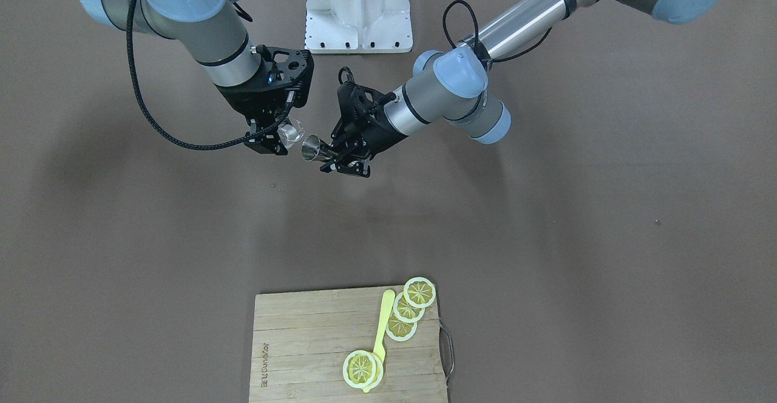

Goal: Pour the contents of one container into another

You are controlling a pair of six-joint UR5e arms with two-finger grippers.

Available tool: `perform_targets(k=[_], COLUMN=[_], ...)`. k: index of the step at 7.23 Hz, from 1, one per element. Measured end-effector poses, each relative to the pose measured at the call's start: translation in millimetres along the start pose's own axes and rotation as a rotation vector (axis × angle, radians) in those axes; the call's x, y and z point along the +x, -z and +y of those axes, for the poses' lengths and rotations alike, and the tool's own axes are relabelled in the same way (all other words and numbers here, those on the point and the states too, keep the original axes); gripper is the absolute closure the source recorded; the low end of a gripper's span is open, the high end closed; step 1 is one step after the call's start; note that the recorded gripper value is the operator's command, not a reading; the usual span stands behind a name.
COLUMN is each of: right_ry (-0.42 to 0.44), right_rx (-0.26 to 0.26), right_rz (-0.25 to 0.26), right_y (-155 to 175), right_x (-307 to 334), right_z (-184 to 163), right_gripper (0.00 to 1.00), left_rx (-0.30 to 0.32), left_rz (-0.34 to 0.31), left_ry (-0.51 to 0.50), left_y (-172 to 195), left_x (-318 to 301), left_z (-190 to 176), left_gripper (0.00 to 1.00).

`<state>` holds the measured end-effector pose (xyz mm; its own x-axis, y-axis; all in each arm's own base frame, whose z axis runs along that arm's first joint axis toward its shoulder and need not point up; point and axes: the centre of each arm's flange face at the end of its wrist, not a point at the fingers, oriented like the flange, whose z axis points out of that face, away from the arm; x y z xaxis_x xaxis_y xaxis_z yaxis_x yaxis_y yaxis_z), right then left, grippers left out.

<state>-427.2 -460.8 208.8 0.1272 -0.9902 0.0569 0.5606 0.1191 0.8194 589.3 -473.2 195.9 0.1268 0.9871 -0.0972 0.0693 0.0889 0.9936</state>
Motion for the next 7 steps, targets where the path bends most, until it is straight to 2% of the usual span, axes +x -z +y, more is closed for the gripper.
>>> perform_targets(k=[7], right_ry=[0.035], right_rx=[-0.066], right_rz=[0.003], right_y=[14.3], right_x=[4.6], right_z=[-19.5], right_gripper=[1.00], left_rx=[0.030], left_rz=[0.015], left_ry=[-0.011], left_y=[5.0], left_x=[12.5], left_z=[-1.3], left_gripper=[1.00])
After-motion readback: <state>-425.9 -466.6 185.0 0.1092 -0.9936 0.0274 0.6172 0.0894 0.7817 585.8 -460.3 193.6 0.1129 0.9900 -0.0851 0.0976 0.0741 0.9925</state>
